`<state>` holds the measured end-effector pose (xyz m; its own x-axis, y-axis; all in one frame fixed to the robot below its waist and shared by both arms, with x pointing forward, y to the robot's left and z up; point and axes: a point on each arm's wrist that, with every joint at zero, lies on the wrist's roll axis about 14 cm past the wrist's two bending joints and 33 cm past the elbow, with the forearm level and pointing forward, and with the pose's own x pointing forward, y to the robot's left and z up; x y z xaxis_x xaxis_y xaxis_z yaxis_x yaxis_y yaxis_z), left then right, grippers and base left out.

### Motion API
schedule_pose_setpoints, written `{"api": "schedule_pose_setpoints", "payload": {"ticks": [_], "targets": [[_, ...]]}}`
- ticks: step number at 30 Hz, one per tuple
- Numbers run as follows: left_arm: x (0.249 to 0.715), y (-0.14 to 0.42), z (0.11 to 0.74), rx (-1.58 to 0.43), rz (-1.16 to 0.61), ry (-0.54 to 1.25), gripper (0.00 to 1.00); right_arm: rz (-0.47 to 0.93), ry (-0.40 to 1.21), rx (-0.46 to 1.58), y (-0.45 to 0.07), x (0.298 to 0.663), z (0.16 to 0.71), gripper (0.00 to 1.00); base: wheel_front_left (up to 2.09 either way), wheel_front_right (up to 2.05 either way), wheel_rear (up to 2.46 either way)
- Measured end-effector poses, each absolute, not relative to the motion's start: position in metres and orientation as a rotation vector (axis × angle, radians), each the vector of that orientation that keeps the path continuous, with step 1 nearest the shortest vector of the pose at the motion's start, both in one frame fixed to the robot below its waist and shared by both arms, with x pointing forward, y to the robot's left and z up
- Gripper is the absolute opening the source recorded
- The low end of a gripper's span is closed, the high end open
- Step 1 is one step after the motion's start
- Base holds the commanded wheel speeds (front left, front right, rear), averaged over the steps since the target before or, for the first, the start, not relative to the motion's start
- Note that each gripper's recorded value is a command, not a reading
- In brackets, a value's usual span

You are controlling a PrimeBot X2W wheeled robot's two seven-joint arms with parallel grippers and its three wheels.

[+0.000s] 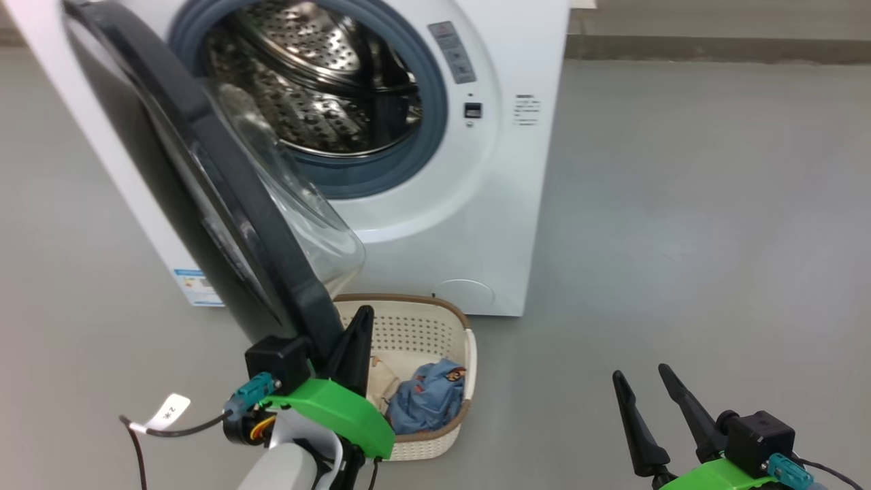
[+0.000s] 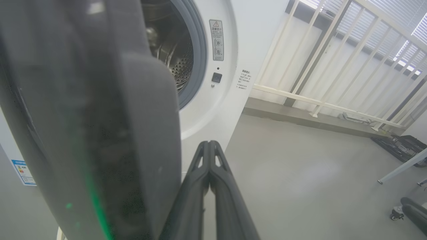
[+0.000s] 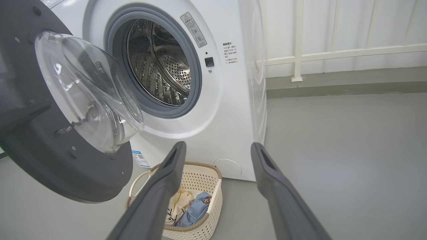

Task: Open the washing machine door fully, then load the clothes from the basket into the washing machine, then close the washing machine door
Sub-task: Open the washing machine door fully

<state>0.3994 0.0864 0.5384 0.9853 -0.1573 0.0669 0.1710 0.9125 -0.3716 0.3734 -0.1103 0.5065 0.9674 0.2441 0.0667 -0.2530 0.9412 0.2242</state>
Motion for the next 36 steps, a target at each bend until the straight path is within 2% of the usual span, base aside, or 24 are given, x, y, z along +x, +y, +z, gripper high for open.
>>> {"api": "schedule_pose_setpoints", "payload": {"ticks": [17,36], "targets": [[0.364,0.158,0.53,-0.371,0.02,-0.056,0.0,0.455,-0.02,0.252,-0.041,0.38,0.511,1.0,0.0,0.0,0.0],[0.323,0.237,0.525,-0.371,0.262,-0.084,0.0,0.62,0.002,0.263,0.018,0.38,0.51,1.0,0.0,0.0,0.0]]}}
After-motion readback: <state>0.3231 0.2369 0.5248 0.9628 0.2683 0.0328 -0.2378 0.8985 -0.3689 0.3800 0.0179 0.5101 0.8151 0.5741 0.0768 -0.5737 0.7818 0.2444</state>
